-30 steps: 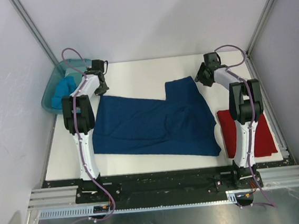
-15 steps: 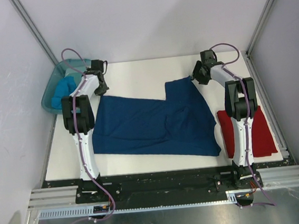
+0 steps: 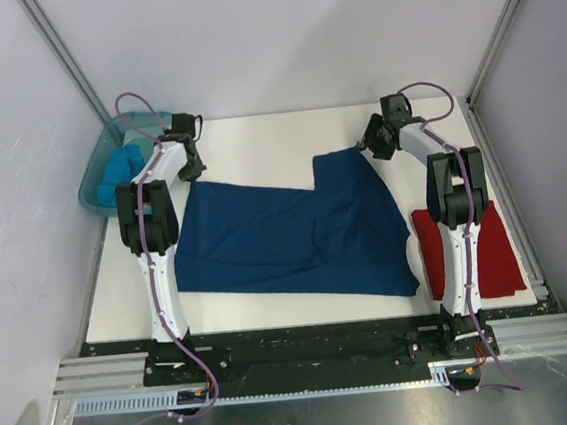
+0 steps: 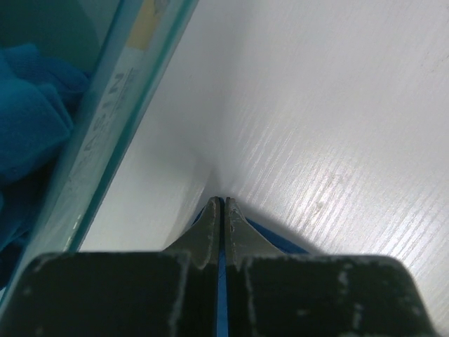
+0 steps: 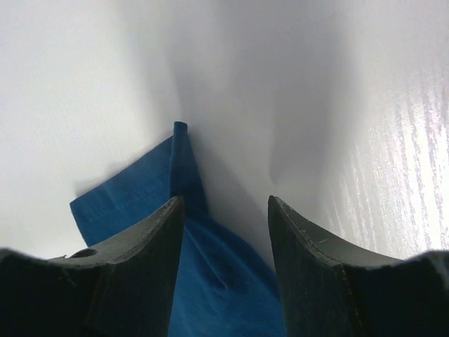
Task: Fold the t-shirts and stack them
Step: Grap the side of the flattened tshirt furthest away from the robot with both arms
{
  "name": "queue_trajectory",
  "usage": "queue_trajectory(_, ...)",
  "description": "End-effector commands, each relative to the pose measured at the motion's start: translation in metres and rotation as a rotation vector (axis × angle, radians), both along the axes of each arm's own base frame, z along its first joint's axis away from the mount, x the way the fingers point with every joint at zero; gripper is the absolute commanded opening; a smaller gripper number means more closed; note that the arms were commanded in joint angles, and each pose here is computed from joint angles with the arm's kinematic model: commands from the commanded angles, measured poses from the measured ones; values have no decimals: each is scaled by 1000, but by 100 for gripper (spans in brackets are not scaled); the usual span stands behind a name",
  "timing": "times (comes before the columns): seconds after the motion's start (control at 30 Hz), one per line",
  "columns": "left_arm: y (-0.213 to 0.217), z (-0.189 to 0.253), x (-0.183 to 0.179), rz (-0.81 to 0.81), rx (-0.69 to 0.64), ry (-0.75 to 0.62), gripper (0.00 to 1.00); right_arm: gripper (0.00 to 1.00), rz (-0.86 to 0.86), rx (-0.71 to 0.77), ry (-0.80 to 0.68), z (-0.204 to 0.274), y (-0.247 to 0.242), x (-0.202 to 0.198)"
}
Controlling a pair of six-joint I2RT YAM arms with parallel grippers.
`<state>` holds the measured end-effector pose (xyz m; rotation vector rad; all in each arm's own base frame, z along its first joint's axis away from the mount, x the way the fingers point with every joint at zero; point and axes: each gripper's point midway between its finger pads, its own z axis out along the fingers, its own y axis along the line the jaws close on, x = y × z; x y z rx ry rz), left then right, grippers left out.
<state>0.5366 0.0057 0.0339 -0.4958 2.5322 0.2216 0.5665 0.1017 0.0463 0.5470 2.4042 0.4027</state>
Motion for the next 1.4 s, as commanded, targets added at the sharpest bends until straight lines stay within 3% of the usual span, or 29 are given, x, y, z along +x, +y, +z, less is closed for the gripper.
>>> queue_trajectory(0.0,4,17,10,9,-5,-48,0,56,33,54,-93,29,17,19)
queue_trajectory(0.27,5,17,10,10,-9,-47,0,56,85,51,-60,18,35,20)
queue_trajectory(0.5,6,17,9,9,-12,-46,0,53,33,-35,15,0,21,18)
queue_trajectory(0.7,6,16,9,10,-12,-45,0,42,18,-93,15,0,14,19)
queue_trajectory(0.93,7,19,10,14,-11,-51,0,3,21,-105,8,1,15,21)
queue_trajectory(1.1,7,24,12,10,-16,-62,0,0,26,-107,-14,16,16,23)
queue_trajectory(1.37,8,51,14,17,-33,-116,0,0,28,-106,-109,80,16,3)
